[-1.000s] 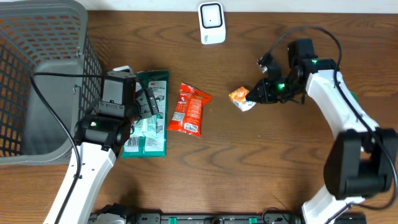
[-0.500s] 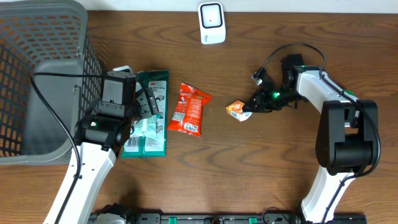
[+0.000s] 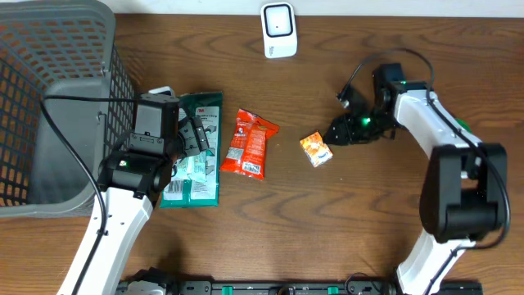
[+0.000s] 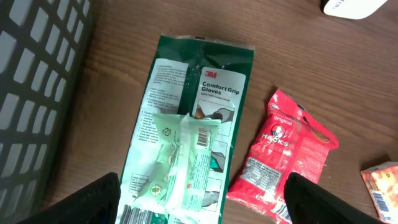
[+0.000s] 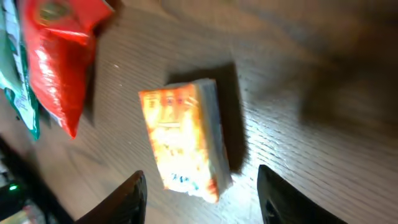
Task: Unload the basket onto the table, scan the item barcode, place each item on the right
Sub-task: 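Move the orange packet right and set it on the table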
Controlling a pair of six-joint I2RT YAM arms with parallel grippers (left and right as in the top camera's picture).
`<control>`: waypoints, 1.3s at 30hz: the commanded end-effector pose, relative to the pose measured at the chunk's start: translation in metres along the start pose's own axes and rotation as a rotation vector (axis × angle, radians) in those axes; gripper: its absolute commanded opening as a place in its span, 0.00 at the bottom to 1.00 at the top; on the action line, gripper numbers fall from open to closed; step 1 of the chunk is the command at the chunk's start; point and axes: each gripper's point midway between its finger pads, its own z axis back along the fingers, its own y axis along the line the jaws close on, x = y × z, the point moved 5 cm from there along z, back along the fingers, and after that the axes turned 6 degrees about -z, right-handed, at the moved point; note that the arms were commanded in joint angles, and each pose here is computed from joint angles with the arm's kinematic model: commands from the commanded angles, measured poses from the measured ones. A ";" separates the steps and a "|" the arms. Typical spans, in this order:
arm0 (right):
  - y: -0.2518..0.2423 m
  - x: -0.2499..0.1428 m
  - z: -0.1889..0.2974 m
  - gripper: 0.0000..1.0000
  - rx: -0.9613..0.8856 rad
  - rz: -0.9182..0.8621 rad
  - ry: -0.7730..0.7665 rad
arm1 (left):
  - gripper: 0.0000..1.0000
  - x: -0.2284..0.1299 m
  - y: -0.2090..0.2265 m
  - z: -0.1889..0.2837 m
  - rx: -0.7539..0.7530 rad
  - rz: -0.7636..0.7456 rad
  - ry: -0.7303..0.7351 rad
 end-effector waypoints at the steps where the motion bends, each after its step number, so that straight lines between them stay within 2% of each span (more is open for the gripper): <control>1: 0.013 0.009 0.022 0.57 -0.087 0.098 -0.066 | 0.84 0.007 0.000 0.005 -0.003 0.007 -0.023; 2: 0.015 0.009 0.020 0.52 -0.087 0.115 -0.064 | 0.84 0.007 0.000 0.005 -0.003 0.007 -0.023; 4: 0.017 0.008 0.015 0.31 -0.086 0.146 -0.046 | 0.84 0.007 0.000 0.005 -0.003 0.007 -0.023; 5: 0.018 0.007 0.010 0.30 -0.093 0.162 -0.034 | 0.84 0.007 0.000 0.005 -0.003 0.007 -0.023; 15: 0.009 -0.006 -0.023 0.32 -0.221 0.221 0.006 | 0.84 0.007 0.000 0.005 -0.003 0.007 -0.023; 26: 0.007 -0.022 -0.049 0.32 -0.161 0.242 0.001 | 0.84 0.007 0.000 0.005 -0.003 0.007 -0.023; 29: 0.007 -0.022 -0.049 0.38 -0.159 0.241 0.003 | 0.84 0.007 0.000 0.005 -0.003 0.007 -0.023; 32: 0.008 -0.022 -0.049 0.39 -0.157 0.237 0.003 | 0.84 0.007 0.000 0.005 -0.003 0.007 -0.023; 33: 0.008 -0.022 -0.049 0.36 -0.157 0.237 0.004 | 0.84 0.007 0.000 0.005 -0.003 0.007 -0.023; 35: 0.008 -0.023 -0.049 0.05 -0.157 0.237 0.004 | 0.84 0.007 0.000 0.005 -0.003 0.007 -0.023; 36: 0.008 -0.022 -0.049 0.01 -0.156 0.237 0.003 | 0.84 0.007 0.000 0.005 -0.003 0.007 -0.023; 39: 0.020 -0.015 -0.039 0.01 -0.109 0.253 -0.033 | 0.84 0.007 0.000 0.005 -0.003 0.007 -0.023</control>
